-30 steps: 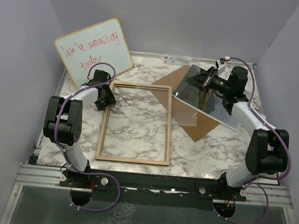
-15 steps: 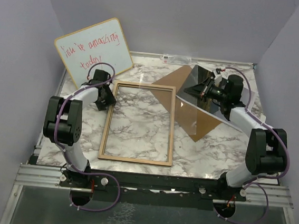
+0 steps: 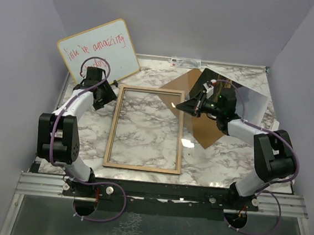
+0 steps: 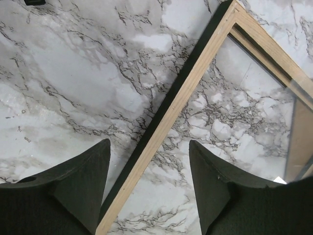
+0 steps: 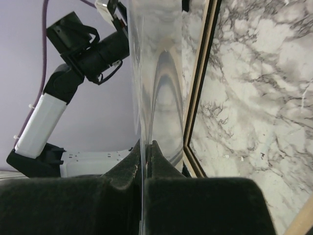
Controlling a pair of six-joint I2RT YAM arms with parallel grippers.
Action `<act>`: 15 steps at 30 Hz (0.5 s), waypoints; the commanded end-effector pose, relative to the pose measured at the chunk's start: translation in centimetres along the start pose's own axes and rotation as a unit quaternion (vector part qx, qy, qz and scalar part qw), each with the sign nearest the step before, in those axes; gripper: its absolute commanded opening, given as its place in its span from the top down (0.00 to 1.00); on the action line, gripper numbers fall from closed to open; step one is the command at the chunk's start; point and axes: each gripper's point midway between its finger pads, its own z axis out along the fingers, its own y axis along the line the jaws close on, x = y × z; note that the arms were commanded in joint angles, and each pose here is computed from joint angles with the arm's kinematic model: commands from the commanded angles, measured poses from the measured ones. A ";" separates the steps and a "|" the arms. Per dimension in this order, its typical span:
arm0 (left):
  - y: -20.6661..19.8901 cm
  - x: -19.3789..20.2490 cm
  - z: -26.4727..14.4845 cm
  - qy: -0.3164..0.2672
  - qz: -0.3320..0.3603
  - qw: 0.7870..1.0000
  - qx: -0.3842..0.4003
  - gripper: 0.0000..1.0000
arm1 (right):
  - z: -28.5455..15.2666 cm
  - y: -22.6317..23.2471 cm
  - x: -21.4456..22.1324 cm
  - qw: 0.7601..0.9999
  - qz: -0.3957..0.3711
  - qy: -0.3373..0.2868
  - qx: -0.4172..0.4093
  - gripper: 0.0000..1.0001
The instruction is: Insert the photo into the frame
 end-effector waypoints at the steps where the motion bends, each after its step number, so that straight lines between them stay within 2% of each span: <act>1: 0.4 -0.3 -0.1 -0.015 -0.002 1.000 -0.002 0.36 | 1.6 0.3 1.0 1.000 0.011 -0.010 -0.016 0.99; 6: 1.2 0.3 0.2 -0.023 0.001 1.000 -0.007 0.40 | 2.9 -0.5 2.1 0.999 0.030 -0.020 -0.011 0.99; 15: 2.1 1.8 1.4 -0.009 0.021 1.000 -0.007 0.43 | 3.8 -1.9 2.1 0.997 0.057 -0.051 -0.019 0.99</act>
